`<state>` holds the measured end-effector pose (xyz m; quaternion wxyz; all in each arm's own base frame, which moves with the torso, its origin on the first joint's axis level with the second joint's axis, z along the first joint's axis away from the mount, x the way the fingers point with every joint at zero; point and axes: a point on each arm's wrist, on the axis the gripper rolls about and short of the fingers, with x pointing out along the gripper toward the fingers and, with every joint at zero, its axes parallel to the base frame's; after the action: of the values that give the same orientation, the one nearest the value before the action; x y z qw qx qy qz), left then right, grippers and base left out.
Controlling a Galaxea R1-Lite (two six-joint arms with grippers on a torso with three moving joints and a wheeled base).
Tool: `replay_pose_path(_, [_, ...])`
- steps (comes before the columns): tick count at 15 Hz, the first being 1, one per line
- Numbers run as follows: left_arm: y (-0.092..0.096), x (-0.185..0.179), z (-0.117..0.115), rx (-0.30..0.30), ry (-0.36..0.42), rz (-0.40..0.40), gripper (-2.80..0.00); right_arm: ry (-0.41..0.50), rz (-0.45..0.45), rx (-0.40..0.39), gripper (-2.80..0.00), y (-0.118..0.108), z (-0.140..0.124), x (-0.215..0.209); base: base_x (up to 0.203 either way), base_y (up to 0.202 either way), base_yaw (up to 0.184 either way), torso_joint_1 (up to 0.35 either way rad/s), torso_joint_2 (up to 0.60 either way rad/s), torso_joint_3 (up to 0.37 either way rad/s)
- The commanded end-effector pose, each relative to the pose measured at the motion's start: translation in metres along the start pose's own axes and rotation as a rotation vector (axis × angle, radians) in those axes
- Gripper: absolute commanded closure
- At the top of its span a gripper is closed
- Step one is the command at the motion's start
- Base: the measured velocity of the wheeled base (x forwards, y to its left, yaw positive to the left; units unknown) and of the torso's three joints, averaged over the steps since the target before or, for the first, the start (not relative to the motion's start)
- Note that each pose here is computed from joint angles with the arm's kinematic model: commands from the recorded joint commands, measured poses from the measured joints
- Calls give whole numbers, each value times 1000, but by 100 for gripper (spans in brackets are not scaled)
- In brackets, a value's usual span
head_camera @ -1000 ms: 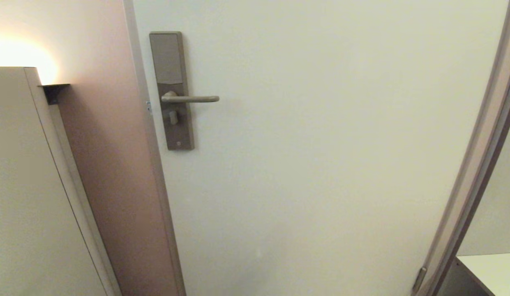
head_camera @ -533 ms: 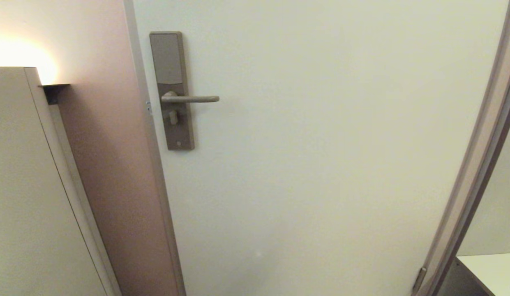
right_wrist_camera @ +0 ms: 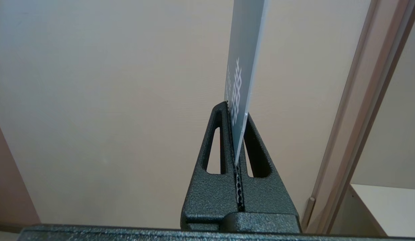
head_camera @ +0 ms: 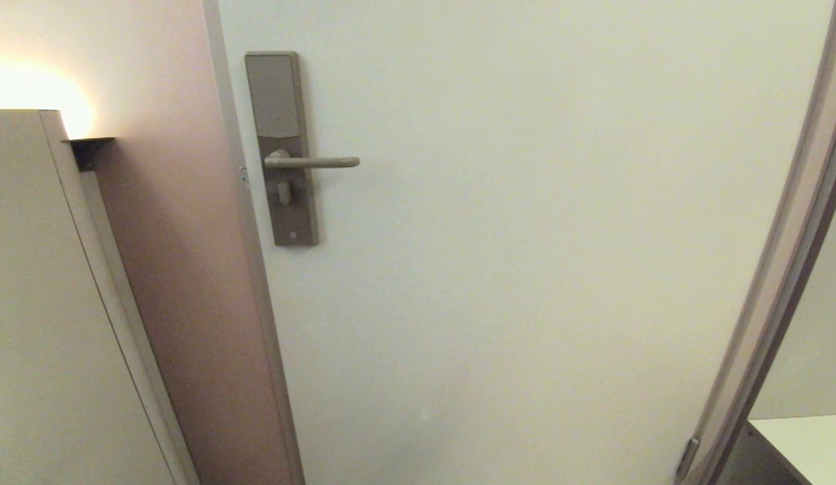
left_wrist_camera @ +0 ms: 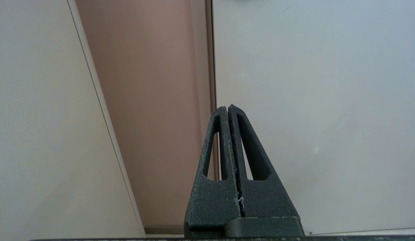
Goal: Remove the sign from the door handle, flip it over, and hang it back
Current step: Hang the sign back with the other side facing out
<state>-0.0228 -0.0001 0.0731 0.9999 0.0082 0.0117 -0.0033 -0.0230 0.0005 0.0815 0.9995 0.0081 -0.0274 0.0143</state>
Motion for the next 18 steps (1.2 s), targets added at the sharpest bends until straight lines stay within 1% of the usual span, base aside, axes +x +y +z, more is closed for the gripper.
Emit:
replay_pose_path(1, [0,0,0,0,0,2,0,-1,1,0,0,0,0,0,0,0,0,0,0,0])
replay_pose_path(10, [0,0,0,-1,0,2,0,0,1,0,0,0,0,0,-1,8,0,0,0,1])
replay_pose_path(18, [0,0,0,-1,0,1,0,-1,1,0,0,0,0,0,0,178,-7,3,3,2])
